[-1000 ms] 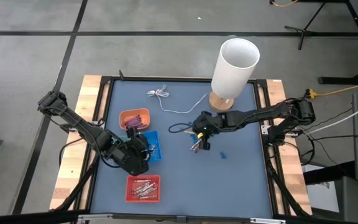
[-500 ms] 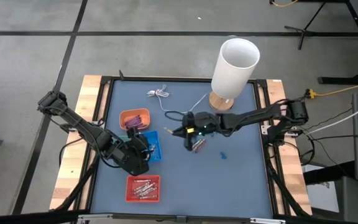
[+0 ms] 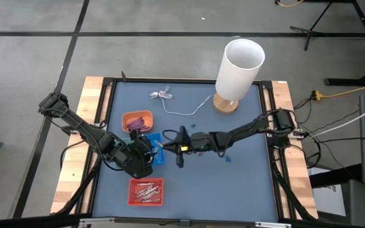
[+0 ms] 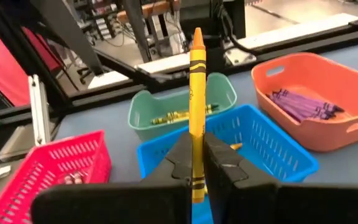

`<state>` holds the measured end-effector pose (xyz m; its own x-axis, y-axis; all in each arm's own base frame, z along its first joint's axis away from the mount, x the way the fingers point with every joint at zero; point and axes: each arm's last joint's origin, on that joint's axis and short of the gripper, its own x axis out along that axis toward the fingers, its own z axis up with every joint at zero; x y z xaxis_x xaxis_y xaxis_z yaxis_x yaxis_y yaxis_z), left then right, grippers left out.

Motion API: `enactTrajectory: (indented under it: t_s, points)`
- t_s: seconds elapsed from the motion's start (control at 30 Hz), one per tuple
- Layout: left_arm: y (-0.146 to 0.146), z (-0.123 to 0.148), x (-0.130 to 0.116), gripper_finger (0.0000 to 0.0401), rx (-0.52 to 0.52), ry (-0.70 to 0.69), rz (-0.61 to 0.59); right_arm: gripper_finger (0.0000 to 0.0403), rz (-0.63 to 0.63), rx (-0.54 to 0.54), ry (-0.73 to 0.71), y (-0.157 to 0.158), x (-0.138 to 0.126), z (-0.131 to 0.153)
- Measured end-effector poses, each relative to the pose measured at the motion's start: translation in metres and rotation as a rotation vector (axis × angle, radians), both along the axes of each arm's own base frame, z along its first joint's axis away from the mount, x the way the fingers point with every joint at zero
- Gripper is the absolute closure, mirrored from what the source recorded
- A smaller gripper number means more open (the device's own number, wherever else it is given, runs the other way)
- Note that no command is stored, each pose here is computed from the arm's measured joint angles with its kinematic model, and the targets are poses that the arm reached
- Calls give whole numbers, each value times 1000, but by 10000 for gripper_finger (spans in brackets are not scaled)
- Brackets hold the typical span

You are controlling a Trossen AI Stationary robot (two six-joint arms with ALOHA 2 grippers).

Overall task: Sort crayons
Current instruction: Put the yellow crayon into the blue basket, then put the violet crayon into the orange bin

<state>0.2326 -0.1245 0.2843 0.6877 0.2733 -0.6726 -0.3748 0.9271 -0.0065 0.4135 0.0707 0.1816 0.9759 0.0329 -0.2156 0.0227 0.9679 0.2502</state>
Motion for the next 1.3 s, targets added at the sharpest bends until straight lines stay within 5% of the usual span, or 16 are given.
enactTrajectory:
  t_s: [0.5, 1.03, 1.3]
  points:
    - [0, 0, 0, 291, -2, -4, 0, 381, 1, 0, 3, 5, 35, -17]
    - [0, 0, 0, 291, -2, -4, 0, 276, -7, -4, 17, 5, 35, -19]
    - [0, 0, 0, 291, -2, -4, 0, 274, 149, 18, 148, 0, 29, -19]
